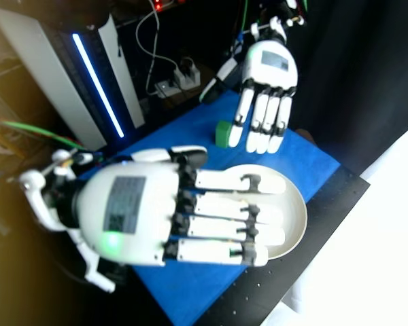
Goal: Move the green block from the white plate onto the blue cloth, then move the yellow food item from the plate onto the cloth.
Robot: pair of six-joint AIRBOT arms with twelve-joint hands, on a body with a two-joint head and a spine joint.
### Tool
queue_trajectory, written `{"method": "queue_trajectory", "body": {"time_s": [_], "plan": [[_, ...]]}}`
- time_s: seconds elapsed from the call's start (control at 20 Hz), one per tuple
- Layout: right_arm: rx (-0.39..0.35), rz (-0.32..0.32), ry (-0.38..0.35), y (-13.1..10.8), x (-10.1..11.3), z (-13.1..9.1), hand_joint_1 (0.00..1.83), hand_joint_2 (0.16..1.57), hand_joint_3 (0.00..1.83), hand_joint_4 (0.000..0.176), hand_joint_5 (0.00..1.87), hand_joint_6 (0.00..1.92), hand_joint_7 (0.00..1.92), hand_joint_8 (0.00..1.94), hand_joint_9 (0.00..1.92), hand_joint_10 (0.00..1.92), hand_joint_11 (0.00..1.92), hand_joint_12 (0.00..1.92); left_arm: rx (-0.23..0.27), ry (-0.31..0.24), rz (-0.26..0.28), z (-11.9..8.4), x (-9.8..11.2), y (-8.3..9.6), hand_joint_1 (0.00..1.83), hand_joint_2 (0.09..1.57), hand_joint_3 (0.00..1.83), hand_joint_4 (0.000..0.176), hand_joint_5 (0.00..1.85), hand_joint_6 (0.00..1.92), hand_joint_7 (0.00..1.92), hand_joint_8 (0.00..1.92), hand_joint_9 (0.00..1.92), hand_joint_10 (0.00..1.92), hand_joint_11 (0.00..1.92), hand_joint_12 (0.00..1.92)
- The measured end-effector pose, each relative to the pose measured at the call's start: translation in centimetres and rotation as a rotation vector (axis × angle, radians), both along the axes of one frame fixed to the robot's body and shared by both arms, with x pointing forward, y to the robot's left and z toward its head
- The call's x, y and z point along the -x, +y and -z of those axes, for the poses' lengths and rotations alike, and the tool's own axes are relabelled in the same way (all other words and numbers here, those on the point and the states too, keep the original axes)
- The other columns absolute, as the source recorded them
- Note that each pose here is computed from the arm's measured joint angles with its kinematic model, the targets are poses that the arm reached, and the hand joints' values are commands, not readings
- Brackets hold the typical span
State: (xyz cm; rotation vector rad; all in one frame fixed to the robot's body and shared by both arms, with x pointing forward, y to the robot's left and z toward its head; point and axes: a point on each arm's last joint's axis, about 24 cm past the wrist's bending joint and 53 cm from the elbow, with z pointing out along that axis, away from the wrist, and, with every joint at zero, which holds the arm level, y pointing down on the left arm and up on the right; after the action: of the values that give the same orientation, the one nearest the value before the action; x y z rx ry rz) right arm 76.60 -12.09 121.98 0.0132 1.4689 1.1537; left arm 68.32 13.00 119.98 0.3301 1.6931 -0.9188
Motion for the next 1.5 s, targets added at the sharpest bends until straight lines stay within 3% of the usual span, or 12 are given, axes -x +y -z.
{"method": "queue_trajectory", "body": {"time_s": [0.05,0.15,0.25,0.35,0.45,0.6,0.7,0.85,1.1,1.25,1.4,1.5], "plan": [[0.009,0.003,0.006,0.2,-0.3,0.4,0.49,0.89,0.00,0.035,0.27,0.00,0.38,0.00,0.33,0.00,0.00,1.11,-0.002,-0.011,-0.051,-0.4,-1.1,1.5,0.72,0.73,0.01,0.134,0.18,0.00,0.19,0.00,0.20,0.00,0.13,0.22],[0.034,-0.009,0.019,1.3,-0.3,1.4,0.45,0.91,0.00,0.027,0.32,0.01,0.37,0.00,0.31,0.01,0.00,1.04,-0.028,-0.003,-0.140,-0.1,-3.0,3.9,0.73,0.77,0.00,0.117,0.15,0.00,0.12,0.00,0.11,0.00,0.08,0.15],[0.098,-0.045,0.026,3.5,0.0,2.7,0.46,0.93,0.00,0.001,0.36,0.00,0.30,0.00,0.30,0.00,0.00,1.06,-0.029,0.016,-0.234,-0.3,-5.9,5.4,0.74,0.69,0.00,0.130,0.12,0.00,0.12,0.00,0.04,0.00,0.01,0.07],[0.106,-0.045,0.026,4.0,-0.3,2.9,0.47,0.94,0.00,0.000,0.30,0.00,0.24,0.00,0.28,0.01,0.00,1.02,-0.018,-0.002,-0.261,-1.1,-6.5,6.1,0.75,0.70,0.00,0.125,0.12,0.00,0.11,0.00,0.03,0.00,0.00,0.03],[0.140,-0.029,0.039,3.9,-0.9,3.8,0.47,0.93,0.00,0.000,0.31,0.01,0.11,0.00,0.04,0.01,0.00,0.43,-0.019,-0.004,-0.281,-1.3,-7.2,6.4,0.80,0.74,0.01,0.149,0.12,0.00,0.10,0.00,0.03,0.00,0.00,0.00],[0.165,-0.040,0.059,5.4,-1.0,5.1,0.48,0.90,0.00,0.000,0.33,0.00,0.25,0.01,0.28,0.04,0.00,1.12,-0.019,0.010,-0.293,-1.3,-7.7,6.0,0.78,0.74,0.01,0.159,0.12,0.00,0.12,0.00,0.03,0.00,0.01,0.00],[0.196,-0.061,0.056,6.7,-0.8,5.9,0.43,0.88,0.00,0.000,0.32,0.00,0.38,0.01,0.41,0.04,0.02,1.34,-0.010,-0.005,-0.287,-2.3,-7.9,5.4,0.79,0.76,0.01,0.154,0.09,0.00,0.09,0.00,0.00,0.00,0.00,0.00],[0.227,-0.062,0.078,7.8,-1.0,7.3,0.43,0.89,0.00,0.000,0.26,0.00,0.35,0.01,0.35,0.02,0.00,1.09,-0.005,-0.036,-0.291,-3.9,-8.4,5.2,0.79,0.75,0.00,0.162,0.10,0.00,0.12,0.01,0.03,0.01,0.00,0.00],[0.286,-0.036,0.093,7.2,-1.8,8.5,0.36,0.92,0.00,0.000,0.27,0.00,0.42,0.01,0.45,0.03,0.00,1.30,-0.021,-0.047,-0.292,-4.3,-8.6,5.0,0.85,0.78,0.01,0.176,0.10,0.01,0.13,0.01,0.05,0.01,0.02,0.01],[0.292,-0.035,0.098,7.3,-1.8,8.7,0.41,0.94,0.00,0.000,0.25,0.00,0.39,0.00,0.39,0.01,0.00,1.29,-0.046,-0.049,-0.288,-4.1,-8.4,4.8,0.84,0.76,0.00,0.162,0.12,0.01,0.16,0.01,0.07,0.02,0.03,0.01],[0.293,-0.038,0.103,7.7,-1.8,9.0,0.42,0.90,0.00,0.000,0.25,0.00,0.53,0.02,0.53,0.05,0.00,1.58,-0.053,-0.054,-0.287,-4.3,-8.4,4.7,0.82,0.77,0.01,0.146,0.11,0.00,0.16,0.01,0.08,0.01,0.04,0.01],[0.298,-0.038,0.110,7.9,-1.8,9.4,0.41,0.85,0.00,0.000,0.24,0.00,0.45,0.01,0.49,0.02,0.00,1.45,-0.059,-0.056,-0.281,-4.2,-8.3,4.4,0.83,0.78,0.01,0.140,0.11,0.00,0.16,0.01,0.08,0.01,0.03,0.01]]}}
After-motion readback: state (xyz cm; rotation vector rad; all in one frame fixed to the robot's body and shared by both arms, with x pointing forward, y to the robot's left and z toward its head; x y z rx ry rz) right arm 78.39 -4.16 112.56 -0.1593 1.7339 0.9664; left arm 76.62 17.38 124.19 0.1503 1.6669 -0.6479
